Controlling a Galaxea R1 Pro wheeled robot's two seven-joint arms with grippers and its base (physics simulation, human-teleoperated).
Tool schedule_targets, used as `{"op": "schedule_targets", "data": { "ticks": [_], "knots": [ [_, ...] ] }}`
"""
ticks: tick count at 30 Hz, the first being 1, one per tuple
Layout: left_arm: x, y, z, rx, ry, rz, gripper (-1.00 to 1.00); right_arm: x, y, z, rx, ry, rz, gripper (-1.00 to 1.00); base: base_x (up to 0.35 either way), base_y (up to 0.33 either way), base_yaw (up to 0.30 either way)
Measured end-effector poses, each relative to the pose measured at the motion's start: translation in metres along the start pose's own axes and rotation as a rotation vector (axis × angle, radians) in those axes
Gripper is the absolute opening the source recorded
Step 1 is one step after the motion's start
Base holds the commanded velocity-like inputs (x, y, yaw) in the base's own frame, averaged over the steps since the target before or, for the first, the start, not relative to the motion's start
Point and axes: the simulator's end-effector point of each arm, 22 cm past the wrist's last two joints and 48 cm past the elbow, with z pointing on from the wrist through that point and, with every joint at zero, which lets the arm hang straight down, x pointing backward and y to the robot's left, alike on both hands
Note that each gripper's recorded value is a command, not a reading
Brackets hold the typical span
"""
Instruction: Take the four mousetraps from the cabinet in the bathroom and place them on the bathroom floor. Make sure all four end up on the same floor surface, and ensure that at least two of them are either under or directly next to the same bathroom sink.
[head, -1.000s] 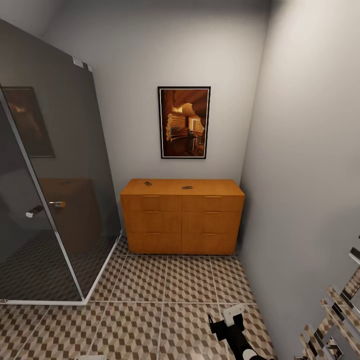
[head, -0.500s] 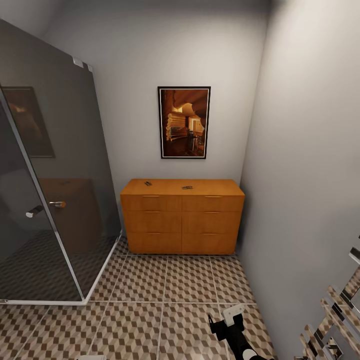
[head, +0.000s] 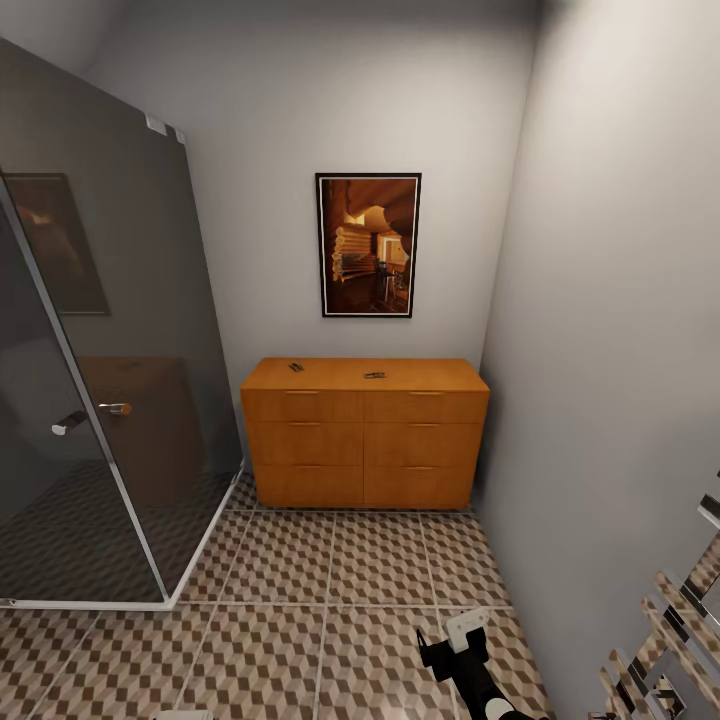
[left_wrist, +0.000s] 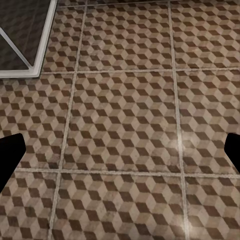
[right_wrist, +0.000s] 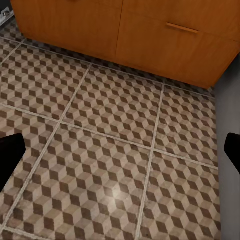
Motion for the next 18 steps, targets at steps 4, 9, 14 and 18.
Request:
{"op": "schedule_targets", "data": {
  "ticks": [4,9,14,18],
  "knots": [
    [0.0000,0.0000,0.0000,0.000,0.000,0.000,1.00,0.0000,-0.0001,0.0000,0.000,0.000,0.000,1.00,0.000,0.000,0.000],
    [0.0000,0.0000,0.0000,0.000,0.000,0.000,1.00,0.0001,-0.0002,0.0000,0.000,0.000,0.000,1.00,0.000,0.000,0.000],
    [0.0000,0.0000,0.0000,0.000,0.000,0.000,1.00,0.0001,-0.0002,0.0000,0.000,0.000,0.000,1.00,0.000,0.000,0.000],
    [0.0000,0.0000,0.0000,0.000,0.000,0.000,1.00,0.0000,-0.0002,0.0000,0.000,0.000,0.000,1.00,0.000,0.000,0.000]
  ]
}}
